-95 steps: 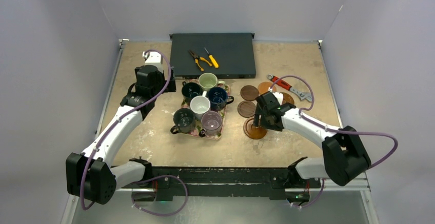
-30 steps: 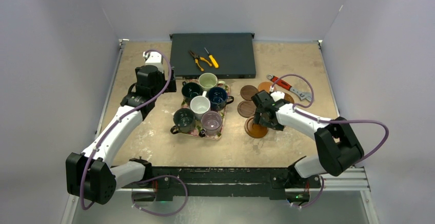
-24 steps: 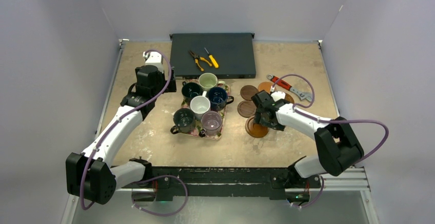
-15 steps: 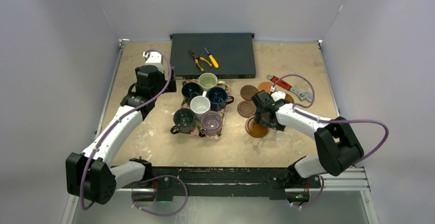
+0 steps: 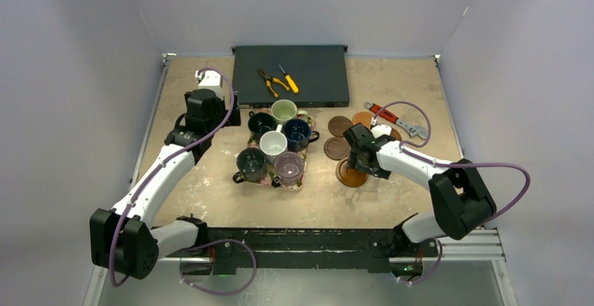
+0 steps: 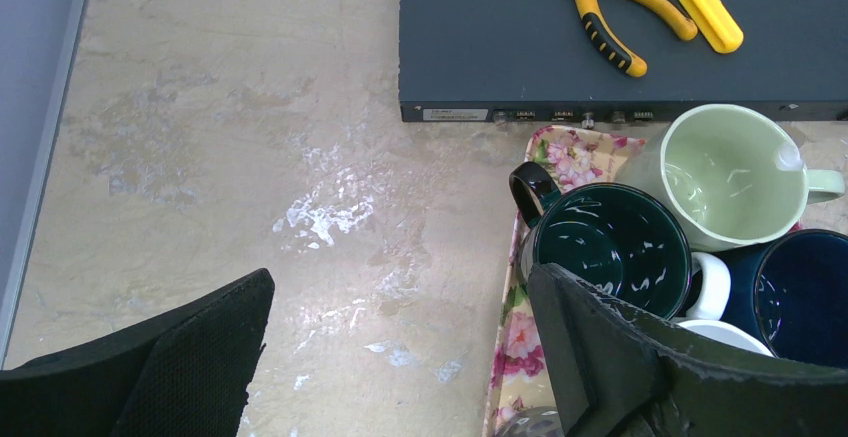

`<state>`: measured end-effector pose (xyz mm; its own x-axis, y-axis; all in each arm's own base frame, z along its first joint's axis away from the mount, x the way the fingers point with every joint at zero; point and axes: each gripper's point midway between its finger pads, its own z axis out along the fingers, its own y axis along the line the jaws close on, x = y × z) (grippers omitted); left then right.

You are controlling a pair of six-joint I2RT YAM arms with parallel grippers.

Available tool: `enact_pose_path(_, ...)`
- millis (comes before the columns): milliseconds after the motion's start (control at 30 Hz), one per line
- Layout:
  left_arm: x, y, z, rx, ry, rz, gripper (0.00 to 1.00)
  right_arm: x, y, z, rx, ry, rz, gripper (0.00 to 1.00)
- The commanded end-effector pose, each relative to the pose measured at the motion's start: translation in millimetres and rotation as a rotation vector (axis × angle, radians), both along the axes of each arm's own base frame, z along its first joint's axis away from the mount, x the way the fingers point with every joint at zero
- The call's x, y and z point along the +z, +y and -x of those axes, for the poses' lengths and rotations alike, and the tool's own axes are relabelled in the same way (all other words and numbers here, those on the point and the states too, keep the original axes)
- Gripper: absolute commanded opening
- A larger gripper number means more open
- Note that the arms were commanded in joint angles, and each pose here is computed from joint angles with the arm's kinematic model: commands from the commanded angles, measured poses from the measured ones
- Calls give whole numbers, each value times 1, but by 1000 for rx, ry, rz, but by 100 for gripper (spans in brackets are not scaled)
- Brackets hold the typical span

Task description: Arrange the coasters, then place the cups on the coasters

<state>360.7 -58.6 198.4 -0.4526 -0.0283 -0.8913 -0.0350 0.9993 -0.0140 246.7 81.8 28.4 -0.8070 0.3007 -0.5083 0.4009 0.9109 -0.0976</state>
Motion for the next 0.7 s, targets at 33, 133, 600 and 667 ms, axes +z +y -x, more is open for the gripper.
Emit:
enact_pose_path(33,20,-5,-6,-4,-47,24,99,7,-10,-4,-42,-18,37,91)
enact_pose_path(133,20,-5,-5,-5,-46,23,99,8,-9,-4,-39,-22,32,91)
enact_pose_path(600,24,-2,-4,5,-60,22,99,60,19,-24,84,-196,-138,93)
enact_pose_path(667,25,-2,-4,6,-65,23,99,72,23,-26,98,-217,-163,93)
